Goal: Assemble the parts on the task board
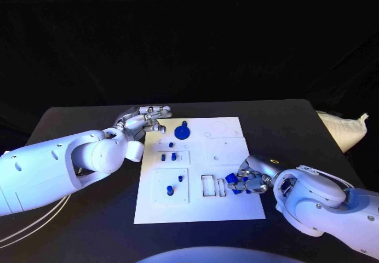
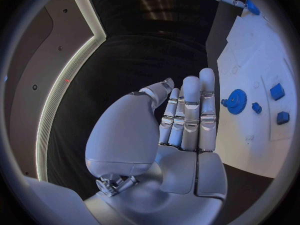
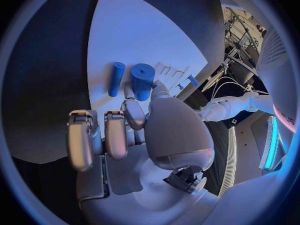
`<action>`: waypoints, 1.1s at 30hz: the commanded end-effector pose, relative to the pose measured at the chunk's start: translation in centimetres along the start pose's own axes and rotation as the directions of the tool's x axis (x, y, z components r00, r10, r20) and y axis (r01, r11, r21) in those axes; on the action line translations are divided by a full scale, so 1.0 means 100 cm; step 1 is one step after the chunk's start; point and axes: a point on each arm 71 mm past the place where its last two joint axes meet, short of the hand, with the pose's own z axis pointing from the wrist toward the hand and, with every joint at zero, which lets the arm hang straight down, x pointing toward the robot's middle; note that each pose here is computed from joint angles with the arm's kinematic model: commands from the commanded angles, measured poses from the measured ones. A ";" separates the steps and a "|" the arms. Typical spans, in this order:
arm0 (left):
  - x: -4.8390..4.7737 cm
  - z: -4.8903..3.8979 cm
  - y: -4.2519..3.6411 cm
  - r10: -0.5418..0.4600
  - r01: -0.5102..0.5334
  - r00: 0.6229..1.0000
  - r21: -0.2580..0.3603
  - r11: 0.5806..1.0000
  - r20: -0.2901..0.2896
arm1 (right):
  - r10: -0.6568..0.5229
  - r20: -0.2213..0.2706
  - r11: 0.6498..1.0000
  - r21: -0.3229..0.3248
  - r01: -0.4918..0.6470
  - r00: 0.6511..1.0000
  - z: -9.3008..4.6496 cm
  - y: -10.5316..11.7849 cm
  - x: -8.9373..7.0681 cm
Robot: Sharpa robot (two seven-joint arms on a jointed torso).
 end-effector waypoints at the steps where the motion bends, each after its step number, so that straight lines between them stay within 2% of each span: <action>1: 0.0021 -0.0001 -0.0002 -0.009 0.009 1.000 0.003 1.000 -0.019 | -0.028 -0.050 0.999 0.019 0.029 0.998 0.002 -0.004 0.011; 8: 0.0021 -0.0004 -0.0002 -0.010 0.010 1.000 0.002 1.000 -0.021 | 0.019 -0.010 1.000 0.015 -0.018 1.000 0.001 -0.004 0.009; 16: 0.0017 -0.0006 0.0000 -0.010 0.010 1.000 0.001 1.000 -0.021 | 0.141 0.066 0.990 -0.020 -0.140 0.988 -0.009 0.005 -0.007; 19: 0.0023 -0.0004 0.0002 -0.011 0.011 1.000 0.000 1.000 -0.024 | 0.183 0.078 0.983 -0.038 -0.180 0.980 -0.011 0.011 -0.011; 27: 0.0029 -0.0001 0.0006 -0.011 0.011 1.000 -0.001 1.000 -0.025 | 0.213 0.027 0.976 -0.049 -0.212 0.977 -0.009 0.023 -0.009; 33: 0.0036 0.0000 0.0008 -0.012 0.012 1.000 -0.002 1.000 -0.027 | 0.206 -0.066 0.977 -0.049 -0.209 0.976 -0.003 0.035 0.000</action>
